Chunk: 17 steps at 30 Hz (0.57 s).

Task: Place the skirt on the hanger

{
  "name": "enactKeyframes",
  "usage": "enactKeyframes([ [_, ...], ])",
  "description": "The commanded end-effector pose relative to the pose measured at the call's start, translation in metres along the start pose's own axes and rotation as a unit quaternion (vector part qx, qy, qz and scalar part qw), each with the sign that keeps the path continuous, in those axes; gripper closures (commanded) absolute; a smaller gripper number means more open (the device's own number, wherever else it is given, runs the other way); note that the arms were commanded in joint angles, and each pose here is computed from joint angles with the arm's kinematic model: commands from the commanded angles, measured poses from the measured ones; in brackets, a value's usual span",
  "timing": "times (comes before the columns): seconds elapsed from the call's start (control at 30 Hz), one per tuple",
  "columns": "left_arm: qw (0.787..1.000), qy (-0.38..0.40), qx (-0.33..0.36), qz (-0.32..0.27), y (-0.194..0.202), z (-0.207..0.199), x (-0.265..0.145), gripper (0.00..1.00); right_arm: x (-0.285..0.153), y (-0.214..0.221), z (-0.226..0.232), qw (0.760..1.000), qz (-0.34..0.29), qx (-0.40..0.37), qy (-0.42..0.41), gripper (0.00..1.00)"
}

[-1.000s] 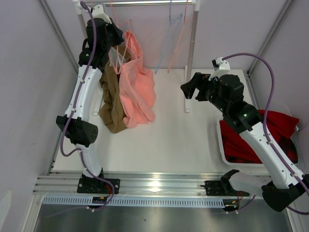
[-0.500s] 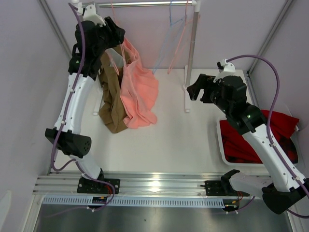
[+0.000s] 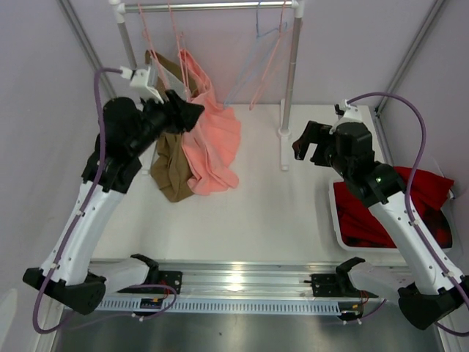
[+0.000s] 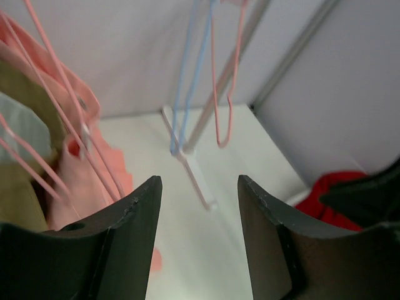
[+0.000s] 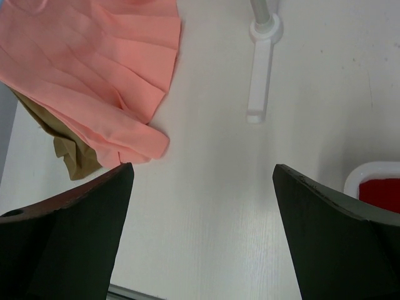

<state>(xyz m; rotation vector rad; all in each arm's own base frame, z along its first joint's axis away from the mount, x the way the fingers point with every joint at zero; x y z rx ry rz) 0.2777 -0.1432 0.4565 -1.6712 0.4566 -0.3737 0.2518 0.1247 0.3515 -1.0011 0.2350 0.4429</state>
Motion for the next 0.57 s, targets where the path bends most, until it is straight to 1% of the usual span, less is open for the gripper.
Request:
enactKeyframes([
  [0.0, 0.998, 0.039, 0.009, 0.051, 0.049, -0.02, -0.019, 0.43, -0.004, 0.005, -0.011, 1.0, -0.007, 0.012, 0.018, 0.01],
  [0.07, 0.997, 0.04, 0.013, 0.068, 0.069, -0.025, -0.039, 0.43, -0.003, 0.007, -0.015, 1.0, -0.008, 0.017, 0.024, 0.01],
  [0.1, 0.995, 0.04, 0.012, 0.088, 0.086, -0.023, -0.044, 0.43, -0.002, 0.01, -0.018, 0.999, -0.006, 0.018, 0.03, 0.01],
  [0.13, 0.995, 0.048, 0.015, 0.082, 0.085, -0.025, -0.055, 0.43, -0.001, 0.012, -0.019, 0.999, -0.003, 0.018, 0.033, 0.01],
  [0.2, 0.993, 0.042, 0.021, 0.104, 0.102, -0.021, -0.062, 0.42, 0.001, 0.015, -0.024, 0.999, -0.001, 0.019, 0.044, 0.0],
  [0.33, 0.992, 0.034, 0.036, 0.12, 0.113, -0.017, -0.074, 0.42, 0.003, 0.019, -0.032, 0.997, -0.008, 0.029, 0.068, 0.01],
  [0.53, 0.991, 0.048, 0.046, 0.12, 0.123, -0.018, -0.081, 0.39, 0.004, 0.021, -0.036, 0.992, -0.019, 0.082, 0.093, 0.01],
])
Point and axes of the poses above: each gripper's point midway between its finger pads, its own x axis out along the fingers, its own z axis along the line the jaws close on, y = z × x, the point moved 6 cm from there along -x, back along the fingers, and after that the axes turned 13 degrees about x, right-handed, at the moved point
